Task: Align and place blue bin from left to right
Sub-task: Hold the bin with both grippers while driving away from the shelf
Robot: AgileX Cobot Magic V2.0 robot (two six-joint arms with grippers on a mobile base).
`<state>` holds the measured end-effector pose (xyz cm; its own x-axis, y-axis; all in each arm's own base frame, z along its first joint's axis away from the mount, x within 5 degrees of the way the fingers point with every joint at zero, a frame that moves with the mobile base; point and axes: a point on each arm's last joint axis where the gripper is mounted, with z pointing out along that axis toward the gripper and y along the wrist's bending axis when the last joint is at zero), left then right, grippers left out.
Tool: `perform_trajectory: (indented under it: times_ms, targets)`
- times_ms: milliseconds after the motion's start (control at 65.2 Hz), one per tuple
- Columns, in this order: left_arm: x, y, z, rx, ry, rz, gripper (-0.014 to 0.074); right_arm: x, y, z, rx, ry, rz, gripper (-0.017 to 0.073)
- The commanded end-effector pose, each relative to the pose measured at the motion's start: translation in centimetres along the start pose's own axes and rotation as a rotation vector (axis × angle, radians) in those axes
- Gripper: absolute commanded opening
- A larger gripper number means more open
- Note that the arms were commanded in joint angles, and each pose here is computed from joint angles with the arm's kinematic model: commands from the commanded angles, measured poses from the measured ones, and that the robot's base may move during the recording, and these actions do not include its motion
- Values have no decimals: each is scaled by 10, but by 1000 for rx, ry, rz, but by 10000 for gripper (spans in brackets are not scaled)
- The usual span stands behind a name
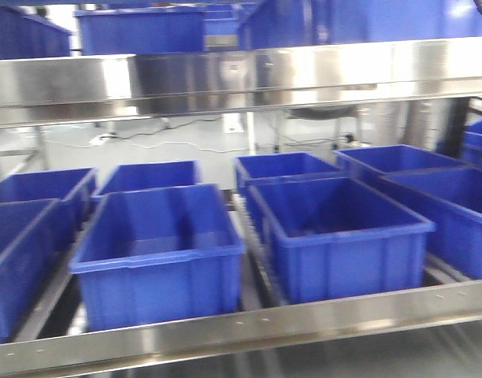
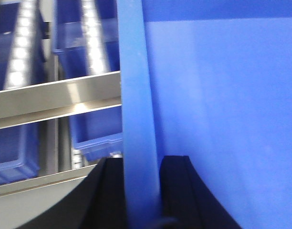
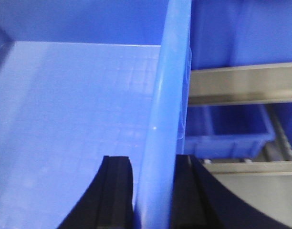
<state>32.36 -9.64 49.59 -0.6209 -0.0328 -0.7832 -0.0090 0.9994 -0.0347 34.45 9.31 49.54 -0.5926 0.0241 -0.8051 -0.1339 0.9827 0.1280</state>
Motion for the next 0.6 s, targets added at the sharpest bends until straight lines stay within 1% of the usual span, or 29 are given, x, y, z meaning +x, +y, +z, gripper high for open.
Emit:
perform_trajectory:
  times_ms: [0, 583]
  targets:
    - [-9, 3, -15, 13, -102, 0, -9, -16, 1, -18, -7, -172, -36, -80]
    - [-9, 3, -15, 11, -103, 1, -9, -16, 1, -18, -7, -172, -36, -80]
